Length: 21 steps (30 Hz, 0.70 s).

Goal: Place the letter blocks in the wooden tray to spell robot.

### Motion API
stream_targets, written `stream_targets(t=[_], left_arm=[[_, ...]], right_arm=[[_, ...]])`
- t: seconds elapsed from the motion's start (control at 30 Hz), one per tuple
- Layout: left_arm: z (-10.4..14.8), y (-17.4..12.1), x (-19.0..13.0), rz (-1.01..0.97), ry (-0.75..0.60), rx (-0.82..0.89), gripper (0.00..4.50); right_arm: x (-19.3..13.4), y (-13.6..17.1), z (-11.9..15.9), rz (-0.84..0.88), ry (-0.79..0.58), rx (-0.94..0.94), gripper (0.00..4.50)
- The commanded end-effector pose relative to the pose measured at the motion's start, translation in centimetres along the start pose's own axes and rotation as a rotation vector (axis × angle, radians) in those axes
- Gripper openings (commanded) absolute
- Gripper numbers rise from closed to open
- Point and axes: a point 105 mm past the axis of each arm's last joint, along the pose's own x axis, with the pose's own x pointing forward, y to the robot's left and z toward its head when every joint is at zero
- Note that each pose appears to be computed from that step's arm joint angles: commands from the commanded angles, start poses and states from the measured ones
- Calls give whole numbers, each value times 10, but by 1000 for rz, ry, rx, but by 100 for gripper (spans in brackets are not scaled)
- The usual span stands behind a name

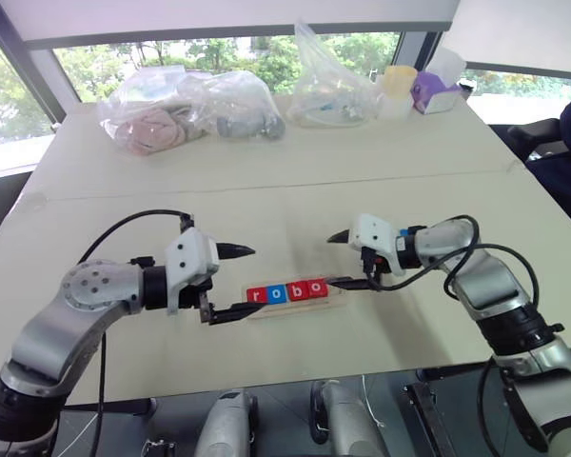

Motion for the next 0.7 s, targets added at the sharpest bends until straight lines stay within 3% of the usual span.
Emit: stream_targets(t=[0.03,0.23,0.7], left_arm=[[9,0,0,0,-27,31,450],[9,0,-1,3,-24,33,450],[10,0,0,5,-30,32,450]], right_arm=[[0,-6,-2,-29,7,-46,445],[2,-5,-13,-20,33,-51,445],[11,7,0,30,-7,-64,445]])
